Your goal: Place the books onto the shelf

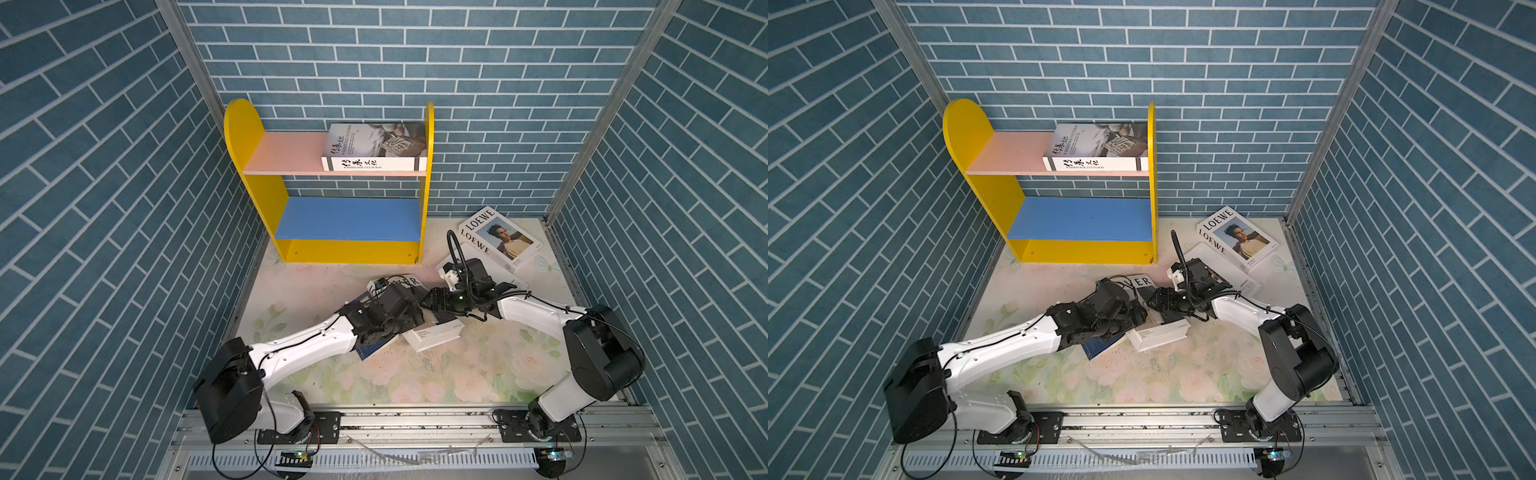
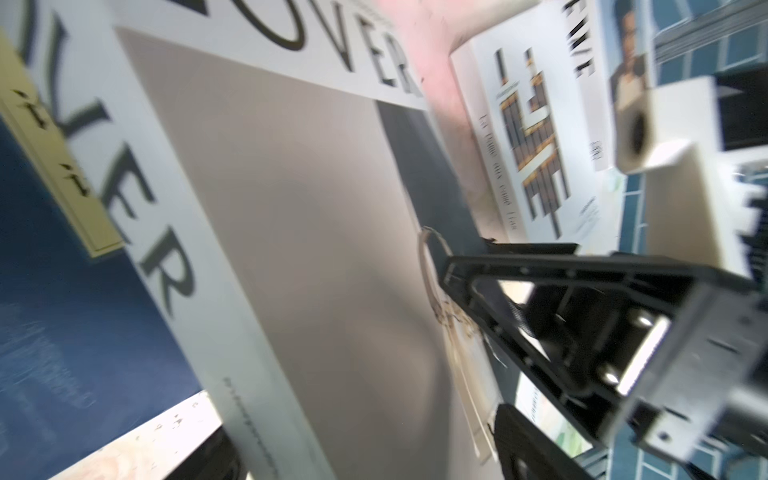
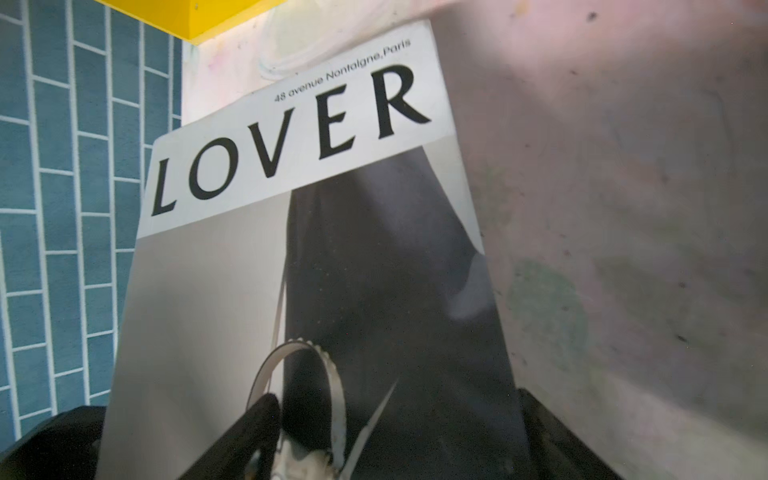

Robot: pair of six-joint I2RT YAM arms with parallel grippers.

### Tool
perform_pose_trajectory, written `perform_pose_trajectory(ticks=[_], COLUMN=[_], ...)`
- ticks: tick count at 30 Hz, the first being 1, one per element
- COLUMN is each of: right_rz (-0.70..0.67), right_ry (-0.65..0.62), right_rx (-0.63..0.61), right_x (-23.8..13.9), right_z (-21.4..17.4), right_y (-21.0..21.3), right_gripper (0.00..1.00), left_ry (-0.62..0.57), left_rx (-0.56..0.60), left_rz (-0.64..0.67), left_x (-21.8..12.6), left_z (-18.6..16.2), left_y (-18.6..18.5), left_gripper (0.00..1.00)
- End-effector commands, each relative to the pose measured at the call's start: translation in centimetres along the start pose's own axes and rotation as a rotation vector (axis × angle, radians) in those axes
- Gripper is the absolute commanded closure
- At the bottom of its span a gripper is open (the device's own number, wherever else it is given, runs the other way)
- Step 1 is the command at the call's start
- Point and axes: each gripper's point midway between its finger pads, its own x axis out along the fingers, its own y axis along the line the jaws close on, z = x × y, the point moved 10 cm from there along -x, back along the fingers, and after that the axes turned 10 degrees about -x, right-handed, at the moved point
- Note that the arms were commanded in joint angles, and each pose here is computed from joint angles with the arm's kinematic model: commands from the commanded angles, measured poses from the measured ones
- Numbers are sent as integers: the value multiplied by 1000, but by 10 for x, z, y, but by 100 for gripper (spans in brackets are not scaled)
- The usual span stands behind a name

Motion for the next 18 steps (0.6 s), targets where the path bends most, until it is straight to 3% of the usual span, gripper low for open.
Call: perform_pose_trajectory(ticks=[1,12,18], right_rz=[147,111,107], right_ry=[94,172,158], right_rx=[-19,-12,-7], right_x=[21,60,62], right_z=[-8,-22,-19], right_y=[28,25,26], right_gripper=[14,15,13], left_ry=[-32,-106,-143], left_rx=[-21,-114,-137], left_rz=[-204,-269,-330], left_x=[-13,-19,-31], left_z=[-2,-7,-7], left_y=[-16,36,52], left_gripper=[8,9,17])
